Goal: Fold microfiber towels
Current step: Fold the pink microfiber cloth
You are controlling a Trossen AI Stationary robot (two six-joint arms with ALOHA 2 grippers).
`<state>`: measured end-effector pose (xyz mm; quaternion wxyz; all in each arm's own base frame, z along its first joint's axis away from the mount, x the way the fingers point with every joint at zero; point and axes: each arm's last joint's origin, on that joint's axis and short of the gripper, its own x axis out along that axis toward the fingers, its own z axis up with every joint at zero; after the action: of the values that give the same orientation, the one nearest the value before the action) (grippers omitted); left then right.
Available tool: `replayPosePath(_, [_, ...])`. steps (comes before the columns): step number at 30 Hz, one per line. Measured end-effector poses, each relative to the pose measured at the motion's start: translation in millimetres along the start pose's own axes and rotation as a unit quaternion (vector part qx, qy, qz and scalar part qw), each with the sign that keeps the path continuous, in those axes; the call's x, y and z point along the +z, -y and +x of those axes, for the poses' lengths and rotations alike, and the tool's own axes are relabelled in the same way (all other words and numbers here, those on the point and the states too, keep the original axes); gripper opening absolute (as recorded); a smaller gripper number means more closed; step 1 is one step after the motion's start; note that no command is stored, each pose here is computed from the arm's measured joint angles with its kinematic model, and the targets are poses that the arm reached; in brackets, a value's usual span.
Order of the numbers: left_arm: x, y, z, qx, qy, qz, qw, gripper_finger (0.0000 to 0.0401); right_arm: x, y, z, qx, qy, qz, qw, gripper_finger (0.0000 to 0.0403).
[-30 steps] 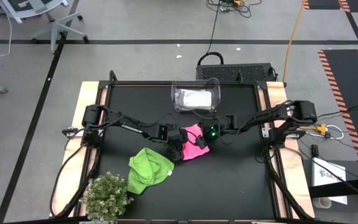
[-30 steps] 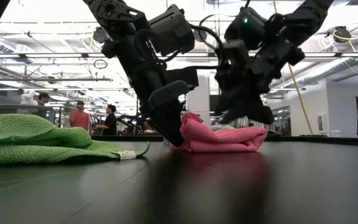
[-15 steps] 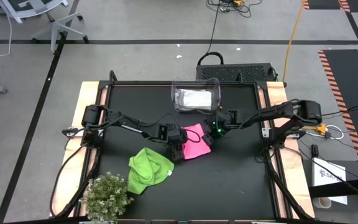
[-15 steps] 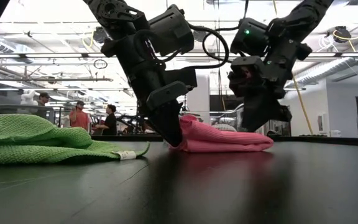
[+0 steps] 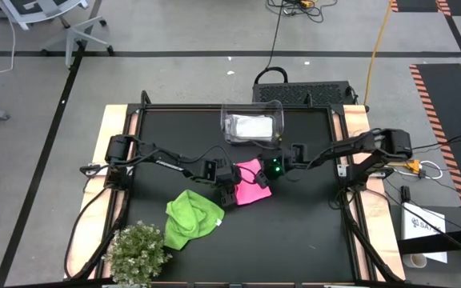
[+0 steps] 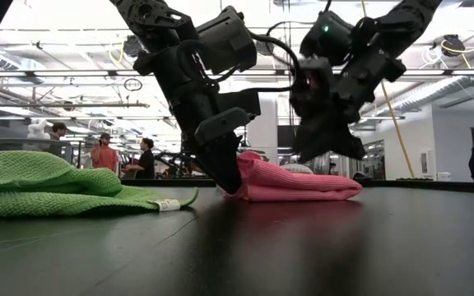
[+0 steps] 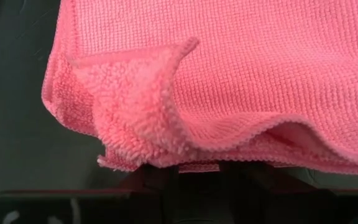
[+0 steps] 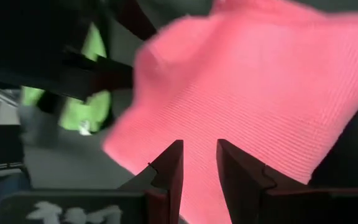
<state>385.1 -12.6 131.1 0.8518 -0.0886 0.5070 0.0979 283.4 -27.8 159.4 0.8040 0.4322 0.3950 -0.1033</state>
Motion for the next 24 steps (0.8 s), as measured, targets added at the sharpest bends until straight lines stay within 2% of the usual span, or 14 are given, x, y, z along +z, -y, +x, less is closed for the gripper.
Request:
replayPosePath(8, [-0.2, -0.1, 0.0, 0.001, -0.001, -0.004, 1.000, 0.0115, -0.9, 18.2, 17.8, -0.047, -0.020, -0.012, 0.999, 0.0086])
replayPosePath(16, [-0.8, -0.4, 0.1, 0.002, -0.004, -0.004, 1.000, 0.0115, 1.4, 38.6, 1.3, -0.105, -0.059, -0.005, 0.993, 0.0086])
replayPosePath(24, [-0.8, -0.4, 0.3, 0.002, -0.004, -0.004, 1.000, 0.0115, 11.3, 23.3, -8.6, -0.054, -0.001, -0.015, 0.998, 0.0086])
